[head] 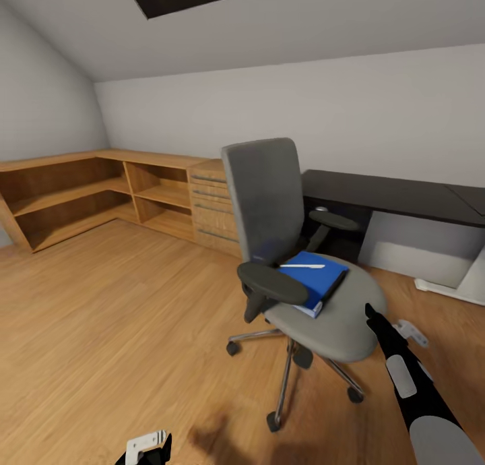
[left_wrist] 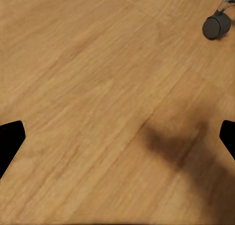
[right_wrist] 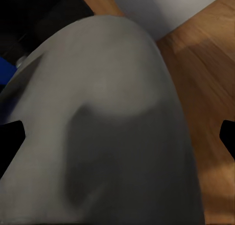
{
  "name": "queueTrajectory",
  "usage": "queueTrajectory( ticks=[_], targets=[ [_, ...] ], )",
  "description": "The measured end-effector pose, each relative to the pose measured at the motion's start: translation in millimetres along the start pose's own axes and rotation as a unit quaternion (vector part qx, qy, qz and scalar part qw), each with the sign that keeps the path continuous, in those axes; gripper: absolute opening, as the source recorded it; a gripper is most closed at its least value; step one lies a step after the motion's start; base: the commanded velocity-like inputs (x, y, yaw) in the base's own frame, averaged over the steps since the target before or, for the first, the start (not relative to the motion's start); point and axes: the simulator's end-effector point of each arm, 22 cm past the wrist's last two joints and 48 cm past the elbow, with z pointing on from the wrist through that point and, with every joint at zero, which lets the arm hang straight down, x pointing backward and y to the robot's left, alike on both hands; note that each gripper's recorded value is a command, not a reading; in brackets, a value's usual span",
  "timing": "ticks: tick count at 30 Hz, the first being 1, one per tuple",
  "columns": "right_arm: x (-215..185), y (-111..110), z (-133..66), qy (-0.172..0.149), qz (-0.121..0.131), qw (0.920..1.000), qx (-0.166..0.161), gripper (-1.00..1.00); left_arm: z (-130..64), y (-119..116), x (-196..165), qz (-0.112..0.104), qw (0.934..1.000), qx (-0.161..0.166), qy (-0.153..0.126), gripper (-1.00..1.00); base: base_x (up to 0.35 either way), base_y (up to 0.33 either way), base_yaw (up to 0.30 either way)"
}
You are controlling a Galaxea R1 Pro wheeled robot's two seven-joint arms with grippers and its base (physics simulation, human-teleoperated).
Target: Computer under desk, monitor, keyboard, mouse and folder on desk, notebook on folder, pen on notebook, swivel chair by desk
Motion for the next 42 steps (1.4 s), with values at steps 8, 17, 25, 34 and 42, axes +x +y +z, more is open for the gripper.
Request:
queueTrajectory(
  ticks=[8, 17, 25, 34, 42],
  targets=[
    [0, -1, 0.5, 0.000, -0.001, 1.0000, 0.002, 1.00, 0.2, 0, 1, 0.000, 1.0000, 0.000, 0.002, 1.00, 0.000, 0.000, 0.235],
    [2, -2, 0.8, 0.002, -0.003, 1.0000, 0.000, 1.00, 0.3, 0, 2, 0.000, 1.0000, 0.000, 0.002, 1.00, 0.000, 0.000, 0.071],
    [-3, 9, 0.9, -0.002, -0.005, 0.9995, -0.030, 1.00, 0.3, 0, 2, 0.000, 1.0000, 0.000, 0.002, 1.00, 0.000, 0.000, 0.003],
    [-20, -8, 0.2, -0.019, 0.012, 0.9996, -0.019, 1.00, 0.3, 0, 2, 0.000, 1.0000, 0.000, 0.002, 1.00, 0.000, 0.000, 0.000],
    [-22, -8, 0.1, -0.020, 0.016, 0.9995, -0.019, 1.00, 0.3, 0, 2, 0.001, 1.0000, 0.000, 0.002, 1.00, 0.000, 0.000, 0.000]
  ],
)
